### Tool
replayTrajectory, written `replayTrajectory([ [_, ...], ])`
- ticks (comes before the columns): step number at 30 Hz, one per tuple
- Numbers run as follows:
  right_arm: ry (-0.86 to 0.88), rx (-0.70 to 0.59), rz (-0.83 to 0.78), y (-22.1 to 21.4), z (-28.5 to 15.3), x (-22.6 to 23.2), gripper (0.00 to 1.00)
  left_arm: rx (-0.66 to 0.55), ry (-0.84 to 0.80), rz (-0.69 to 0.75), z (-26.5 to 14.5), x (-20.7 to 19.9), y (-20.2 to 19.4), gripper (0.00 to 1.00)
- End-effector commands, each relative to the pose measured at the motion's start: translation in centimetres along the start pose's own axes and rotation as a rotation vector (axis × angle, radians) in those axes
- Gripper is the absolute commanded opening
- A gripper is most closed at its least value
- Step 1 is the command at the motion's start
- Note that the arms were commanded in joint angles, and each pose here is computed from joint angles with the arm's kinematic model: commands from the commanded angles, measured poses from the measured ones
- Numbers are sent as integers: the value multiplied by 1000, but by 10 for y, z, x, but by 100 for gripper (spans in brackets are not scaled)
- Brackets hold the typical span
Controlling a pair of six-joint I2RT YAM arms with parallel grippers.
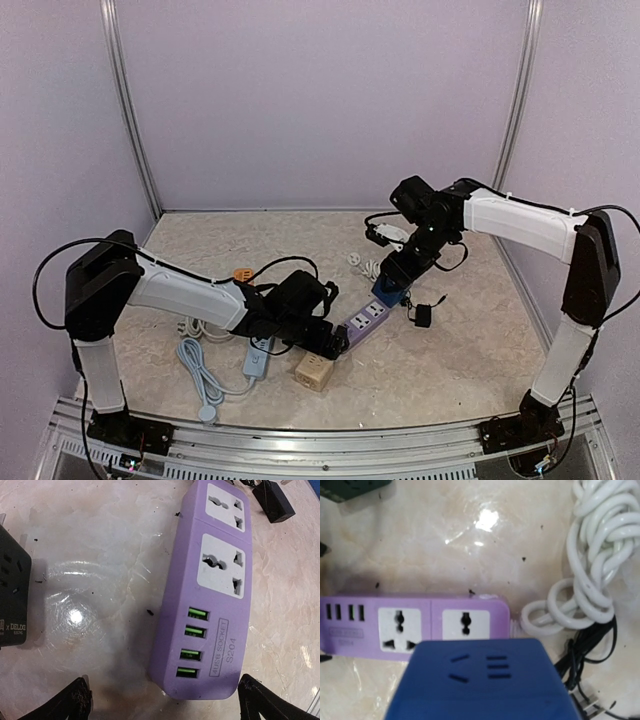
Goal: Insert the plug
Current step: Insert the plug into the socket.
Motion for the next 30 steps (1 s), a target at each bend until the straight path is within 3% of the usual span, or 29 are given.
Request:
replayTrajectory([
  [1, -26, -26, -20, 12, 2, 4, 9, -6, -27, -66, -10, 1, 7, 99],
  [8, -22, -3, -32, 7, 10, 6, 9, -6, 26, -122, -9, 10, 18, 99],
  [19, -3, 20, -26, 2, 14, 10, 10, -69, 42, 102, -8, -33, 11, 99],
  [25, 16, 25, -27, 4, 17, 11, 9, -41, 215, 175, 16, -20, -4, 99],
  [30, 22, 7, -31, 8, 12, 12, 10, -54, 253, 194, 27, -13, -10, 99],
])
Point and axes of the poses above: each gripper's point midway between its finger pads, its own z axis out along the fingers, its own x axis along the line the jaws close on, y = z × x, the point moved 4 cm from there along -z, back along the fingers, and after that the axes turned 15 degrees about -z, right-handed, at the moved point
